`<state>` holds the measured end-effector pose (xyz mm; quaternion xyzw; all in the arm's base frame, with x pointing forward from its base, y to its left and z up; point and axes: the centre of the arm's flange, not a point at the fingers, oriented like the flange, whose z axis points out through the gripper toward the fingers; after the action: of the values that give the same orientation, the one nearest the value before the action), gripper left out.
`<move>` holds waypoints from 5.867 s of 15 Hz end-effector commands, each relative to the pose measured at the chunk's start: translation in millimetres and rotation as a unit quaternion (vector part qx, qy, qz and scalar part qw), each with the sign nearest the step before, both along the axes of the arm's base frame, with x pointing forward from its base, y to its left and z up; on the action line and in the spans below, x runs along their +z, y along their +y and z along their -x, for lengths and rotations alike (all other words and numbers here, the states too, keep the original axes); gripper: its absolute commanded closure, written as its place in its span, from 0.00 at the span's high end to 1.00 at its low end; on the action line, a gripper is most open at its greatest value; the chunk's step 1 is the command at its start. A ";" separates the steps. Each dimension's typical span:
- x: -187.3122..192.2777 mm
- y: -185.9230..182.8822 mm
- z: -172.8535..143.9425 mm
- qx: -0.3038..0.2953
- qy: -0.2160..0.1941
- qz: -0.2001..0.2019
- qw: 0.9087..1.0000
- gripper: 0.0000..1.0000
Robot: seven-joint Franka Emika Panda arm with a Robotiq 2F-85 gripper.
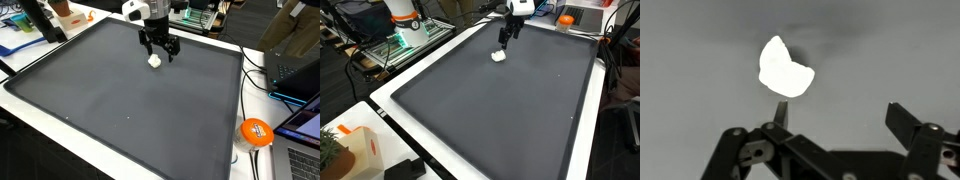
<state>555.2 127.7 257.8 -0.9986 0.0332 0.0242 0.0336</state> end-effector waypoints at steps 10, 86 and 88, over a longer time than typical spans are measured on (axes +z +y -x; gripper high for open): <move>-5.8 -20.2 42.9 -0.048 -0.100 0.020 0.994 1.00; -48.8 18.4 163.9 -0.001 -0.347 0.065 0.936 1.00; -53.1 19.1 165.1 -0.002 -0.354 0.061 0.933 1.00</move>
<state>393.3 147.8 212.3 -0.9414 0.0250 -0.3360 -0.0143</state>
